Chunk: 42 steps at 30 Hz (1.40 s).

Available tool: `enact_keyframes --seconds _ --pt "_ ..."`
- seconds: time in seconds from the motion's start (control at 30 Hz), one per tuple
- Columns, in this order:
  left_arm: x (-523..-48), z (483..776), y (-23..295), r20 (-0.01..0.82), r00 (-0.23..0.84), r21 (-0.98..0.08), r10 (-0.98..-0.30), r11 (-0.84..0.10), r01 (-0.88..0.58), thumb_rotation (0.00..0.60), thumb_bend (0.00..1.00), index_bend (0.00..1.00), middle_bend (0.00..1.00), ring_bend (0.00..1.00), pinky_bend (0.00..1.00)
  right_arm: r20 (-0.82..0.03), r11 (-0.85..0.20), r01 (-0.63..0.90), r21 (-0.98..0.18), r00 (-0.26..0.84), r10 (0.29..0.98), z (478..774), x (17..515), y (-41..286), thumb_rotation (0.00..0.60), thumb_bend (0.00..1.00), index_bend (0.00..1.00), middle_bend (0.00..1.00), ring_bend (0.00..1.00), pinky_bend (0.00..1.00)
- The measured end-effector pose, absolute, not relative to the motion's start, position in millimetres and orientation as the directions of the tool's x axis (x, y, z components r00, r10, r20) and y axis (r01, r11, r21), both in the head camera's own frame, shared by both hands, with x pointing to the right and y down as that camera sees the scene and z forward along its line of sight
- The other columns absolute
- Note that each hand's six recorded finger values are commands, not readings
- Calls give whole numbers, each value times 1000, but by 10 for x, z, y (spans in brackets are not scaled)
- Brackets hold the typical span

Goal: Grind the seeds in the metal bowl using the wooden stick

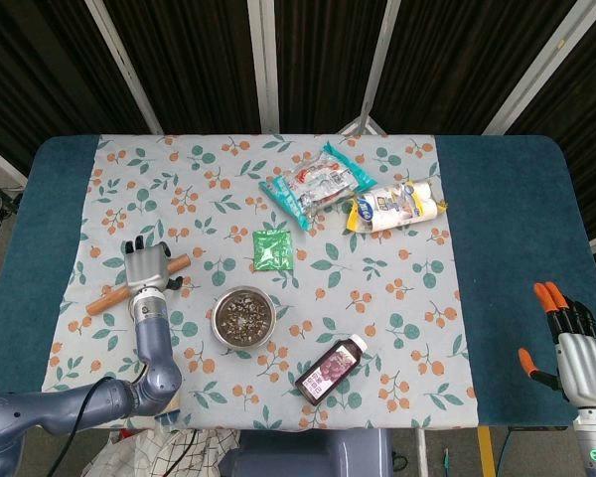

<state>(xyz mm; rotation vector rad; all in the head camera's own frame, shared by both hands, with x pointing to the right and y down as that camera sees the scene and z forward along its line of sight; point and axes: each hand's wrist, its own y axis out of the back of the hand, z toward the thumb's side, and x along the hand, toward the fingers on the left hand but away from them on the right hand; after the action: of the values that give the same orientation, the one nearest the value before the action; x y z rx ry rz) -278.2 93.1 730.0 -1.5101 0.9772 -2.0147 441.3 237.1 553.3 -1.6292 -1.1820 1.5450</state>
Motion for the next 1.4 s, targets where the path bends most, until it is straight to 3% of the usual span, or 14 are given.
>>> enact_keyframes --seconds 0.93,1.1,1.4 --pt "-2758 7387 978 659 -303 -736 -688 -673 -72 600 440 452 440 88 63 -449 -427 201 -881 -75 891 5536 4411 2371 600 370 0 0 0 0" --pt "-2736 7390 984 657 -299 -739 -692 -669 -74 600 512 486 523 101 63 -449 -427 201 -881 -75 890 5537 4411 2371 600 370 0 0 0 0" --pt "-2751 7384 992 651 -306 -743 -694 -665 -72 600 674 505 569 121 63 -450 -428 202 -881 -75 890 5538 4406 2375 600 371 0 0 0 0"
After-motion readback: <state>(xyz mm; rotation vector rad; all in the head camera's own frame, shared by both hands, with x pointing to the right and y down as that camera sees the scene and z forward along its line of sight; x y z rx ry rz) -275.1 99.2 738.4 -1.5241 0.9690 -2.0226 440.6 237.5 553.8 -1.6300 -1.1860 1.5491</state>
